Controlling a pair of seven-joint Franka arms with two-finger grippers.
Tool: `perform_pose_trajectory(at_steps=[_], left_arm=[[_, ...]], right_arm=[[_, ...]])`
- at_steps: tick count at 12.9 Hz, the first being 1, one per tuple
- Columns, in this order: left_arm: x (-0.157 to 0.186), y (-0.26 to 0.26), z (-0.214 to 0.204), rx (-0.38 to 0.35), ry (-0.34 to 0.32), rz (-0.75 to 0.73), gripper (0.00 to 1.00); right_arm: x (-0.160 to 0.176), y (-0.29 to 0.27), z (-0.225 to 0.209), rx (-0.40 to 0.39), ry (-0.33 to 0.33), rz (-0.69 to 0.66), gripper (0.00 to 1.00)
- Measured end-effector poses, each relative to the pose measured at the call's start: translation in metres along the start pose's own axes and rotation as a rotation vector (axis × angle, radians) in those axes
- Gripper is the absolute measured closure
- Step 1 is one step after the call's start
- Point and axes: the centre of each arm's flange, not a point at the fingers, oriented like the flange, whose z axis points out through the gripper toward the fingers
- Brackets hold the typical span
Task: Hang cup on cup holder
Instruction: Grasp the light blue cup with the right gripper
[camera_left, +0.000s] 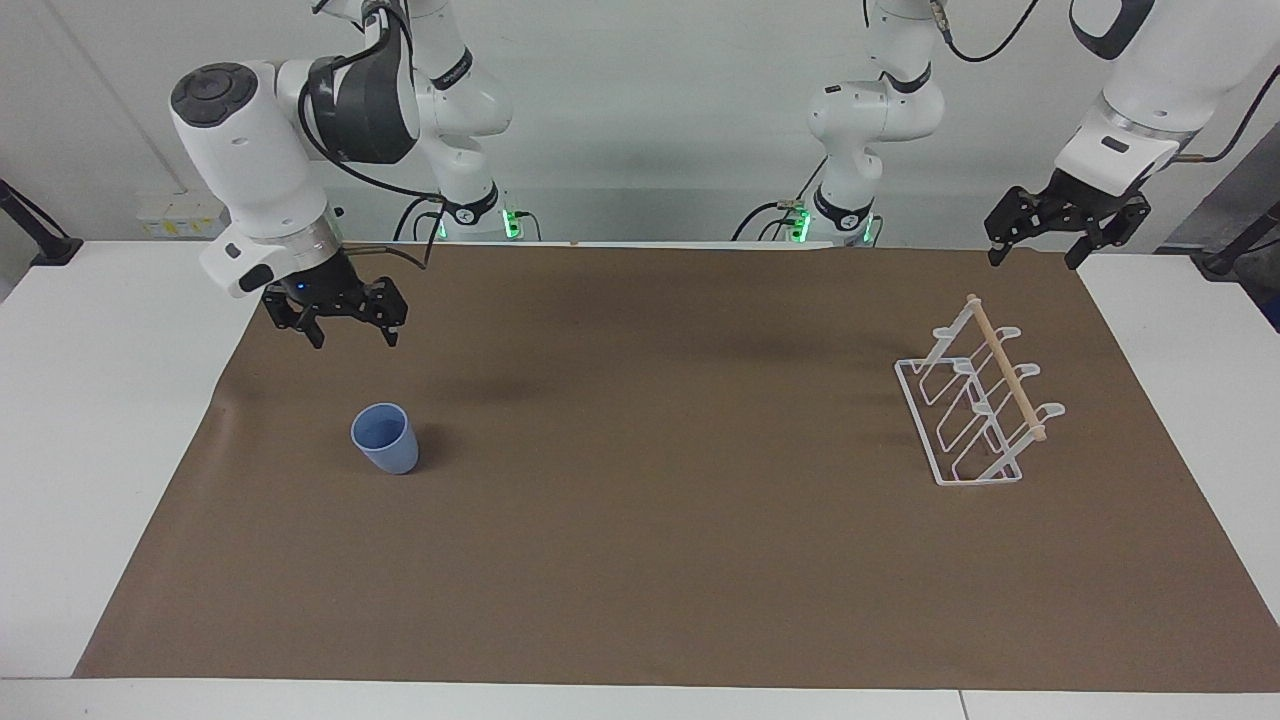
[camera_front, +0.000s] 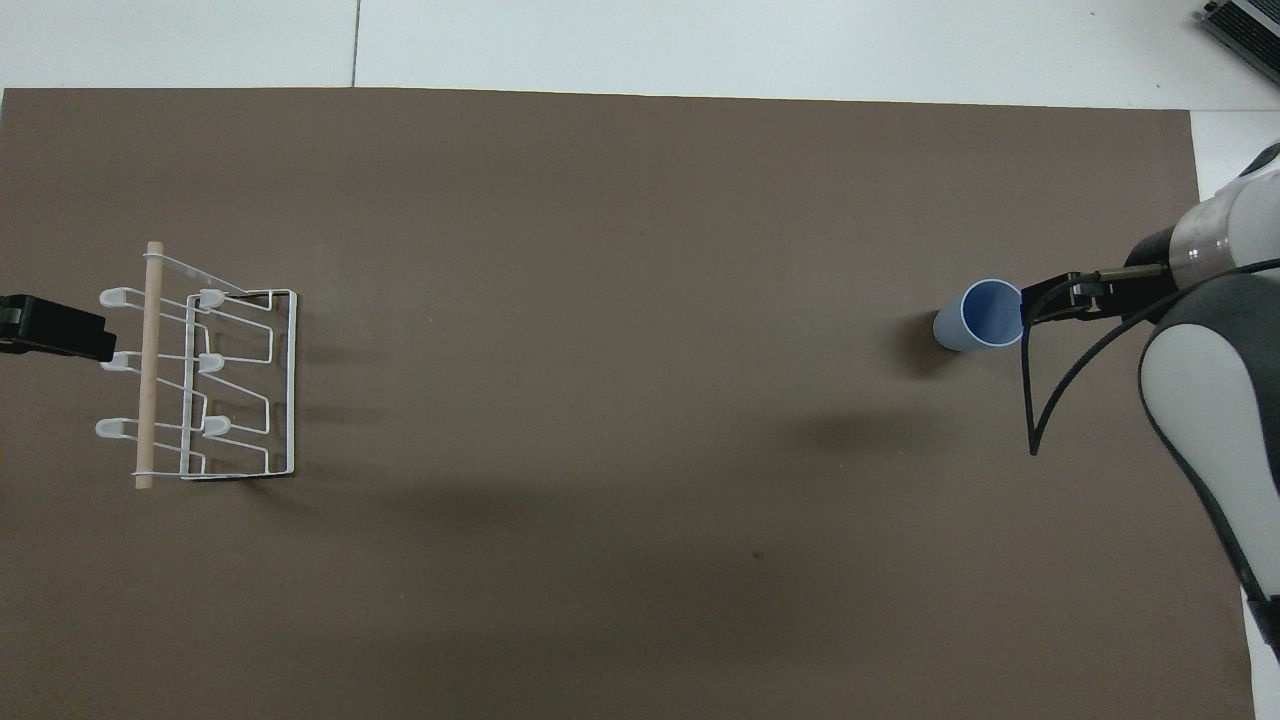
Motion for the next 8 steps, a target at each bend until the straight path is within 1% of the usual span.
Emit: perform_pose_trajectory(at_steps=[2, 5, 8], left_arm=[[0.0, 0.0, 0.0, 0.0, 0.001, 0.0, 0.0], [0.0, -0.001, -0.001, 0.0, 0.003, -0.001, 0.0], [0.002, -0.004, -0.003, 0.002, 0.026, -0.006, 0.0]], right_arm=[[0.002, -0.001, 0.018, 0.001, 0.023, -0.001, 0.0], [0.014, -0.019, 0.059, 0.01, 0.06, -0.032, 0.0], [0.019, -0.023, 0.096, 0.016, 0.079, -0.037, 0.0]])
